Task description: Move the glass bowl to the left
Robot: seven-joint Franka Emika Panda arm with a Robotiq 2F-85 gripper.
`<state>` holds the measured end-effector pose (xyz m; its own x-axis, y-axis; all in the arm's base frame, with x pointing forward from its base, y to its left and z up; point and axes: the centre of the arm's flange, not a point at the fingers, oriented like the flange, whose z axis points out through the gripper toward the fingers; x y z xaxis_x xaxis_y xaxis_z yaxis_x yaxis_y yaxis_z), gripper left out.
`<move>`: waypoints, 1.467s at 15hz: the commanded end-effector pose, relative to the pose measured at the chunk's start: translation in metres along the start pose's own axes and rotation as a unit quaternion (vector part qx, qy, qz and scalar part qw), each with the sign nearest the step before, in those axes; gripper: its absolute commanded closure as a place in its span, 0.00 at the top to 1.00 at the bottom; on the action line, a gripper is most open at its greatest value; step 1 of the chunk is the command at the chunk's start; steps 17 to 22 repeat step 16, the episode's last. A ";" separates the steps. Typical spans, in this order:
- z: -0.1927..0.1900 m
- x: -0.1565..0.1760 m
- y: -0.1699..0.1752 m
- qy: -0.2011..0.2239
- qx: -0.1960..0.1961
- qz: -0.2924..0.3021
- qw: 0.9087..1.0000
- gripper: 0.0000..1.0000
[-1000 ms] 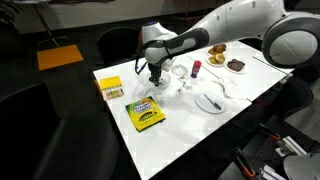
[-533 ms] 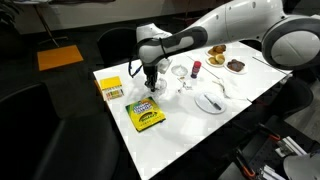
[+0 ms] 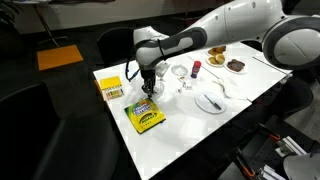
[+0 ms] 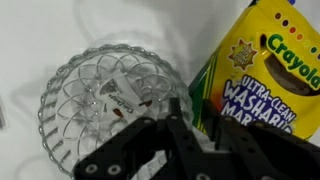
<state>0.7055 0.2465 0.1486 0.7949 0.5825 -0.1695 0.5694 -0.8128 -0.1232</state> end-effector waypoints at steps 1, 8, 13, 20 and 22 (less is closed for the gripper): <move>0.003 -0.014 -0.004 -0.005 0.001 0.016 1.000 0.60; -0.037 -0.027 -0.005 0.032 -0.060 0.044 0.997 1.00; -0.086 -0.047 -0.012 0.075 -0.069 0.022 0.995 1.00; -0.105 -0.059 -0.016 0.101 -0.075 0.027 0.992 1.00; -0.105 -0.059 -0.016 0.101 -0.075 0.027 0.992 1.00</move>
